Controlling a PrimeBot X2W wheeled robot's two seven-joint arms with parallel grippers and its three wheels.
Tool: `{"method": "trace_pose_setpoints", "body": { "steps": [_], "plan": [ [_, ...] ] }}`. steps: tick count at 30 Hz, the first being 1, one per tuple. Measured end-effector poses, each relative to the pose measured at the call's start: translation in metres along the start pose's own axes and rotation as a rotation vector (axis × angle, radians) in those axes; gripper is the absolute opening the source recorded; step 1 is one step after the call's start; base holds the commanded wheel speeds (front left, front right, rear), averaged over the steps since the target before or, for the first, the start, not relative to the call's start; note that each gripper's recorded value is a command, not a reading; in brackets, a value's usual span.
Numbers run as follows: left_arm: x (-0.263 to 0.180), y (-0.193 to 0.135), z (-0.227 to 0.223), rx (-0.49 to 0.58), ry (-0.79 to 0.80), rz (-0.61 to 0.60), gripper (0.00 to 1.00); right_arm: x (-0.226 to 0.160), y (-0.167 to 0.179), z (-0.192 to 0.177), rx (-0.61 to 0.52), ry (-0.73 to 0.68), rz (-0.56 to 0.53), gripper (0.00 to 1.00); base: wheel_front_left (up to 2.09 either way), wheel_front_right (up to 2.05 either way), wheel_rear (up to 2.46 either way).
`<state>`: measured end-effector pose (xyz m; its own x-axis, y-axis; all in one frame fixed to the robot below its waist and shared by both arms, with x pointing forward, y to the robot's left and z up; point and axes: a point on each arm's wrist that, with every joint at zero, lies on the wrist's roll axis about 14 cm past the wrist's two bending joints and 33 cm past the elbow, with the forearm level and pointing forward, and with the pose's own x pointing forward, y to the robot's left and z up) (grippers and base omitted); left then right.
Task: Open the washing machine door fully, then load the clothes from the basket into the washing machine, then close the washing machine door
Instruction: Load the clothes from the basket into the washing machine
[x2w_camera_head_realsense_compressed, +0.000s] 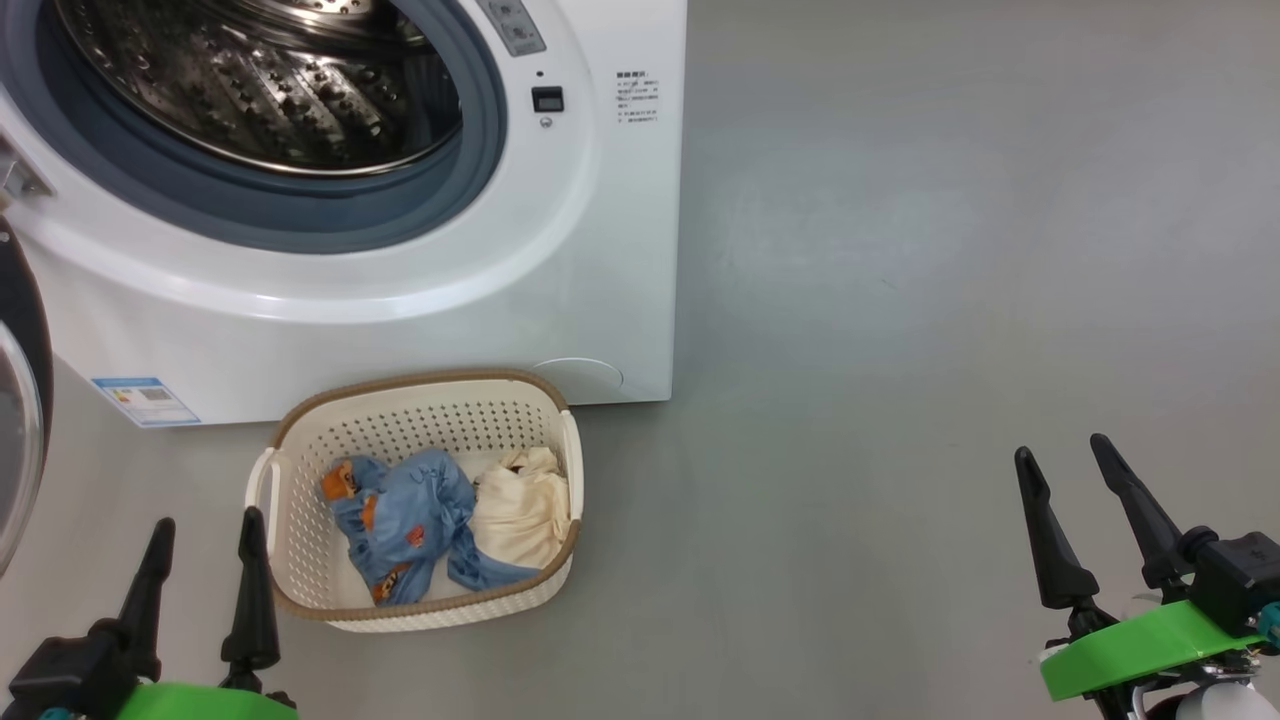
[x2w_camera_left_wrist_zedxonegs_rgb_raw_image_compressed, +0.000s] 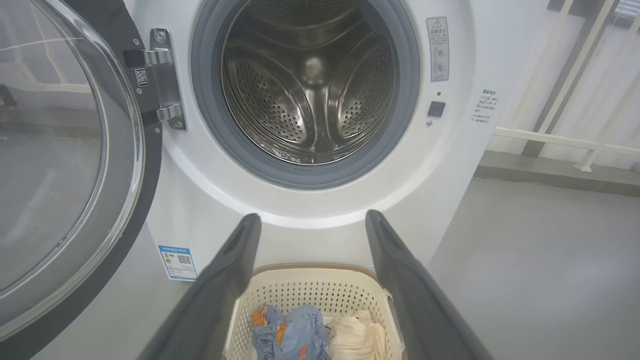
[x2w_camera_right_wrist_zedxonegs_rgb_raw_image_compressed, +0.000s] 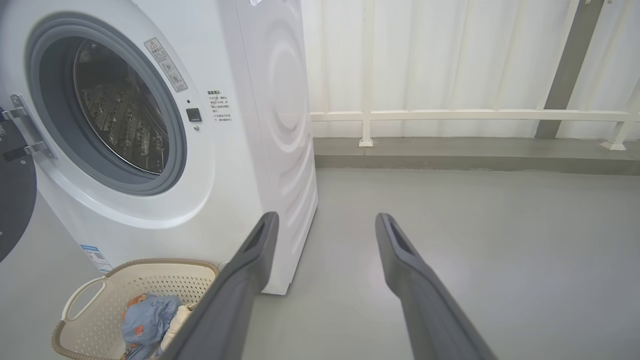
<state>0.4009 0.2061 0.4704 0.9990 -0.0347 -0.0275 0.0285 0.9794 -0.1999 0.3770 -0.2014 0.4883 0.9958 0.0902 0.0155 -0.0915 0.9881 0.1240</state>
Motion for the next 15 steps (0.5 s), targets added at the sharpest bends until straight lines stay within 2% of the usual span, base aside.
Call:
{"method": "trace_pose_setpoints", "body": {
  "steps": [6, 15],
  "plan": [
    [-0.0007, 0.0022, -0.0018, -0.015, 0.004, 0.009, 1.00, 0.0016, 0.0012, -0.0019, 0.000, 0.005, 0.005, 1.00, 0.33, -1.22, 0.90],
    [0.0004, 0.0012, -0.0027, -0.015, 0.007, 0.003, 1.00, 0.0013, 0.0009, -0.0028, 0.001, 0.008, 0.003, 1.00, 0.57, -2.23, 1.66]
  ]
}}
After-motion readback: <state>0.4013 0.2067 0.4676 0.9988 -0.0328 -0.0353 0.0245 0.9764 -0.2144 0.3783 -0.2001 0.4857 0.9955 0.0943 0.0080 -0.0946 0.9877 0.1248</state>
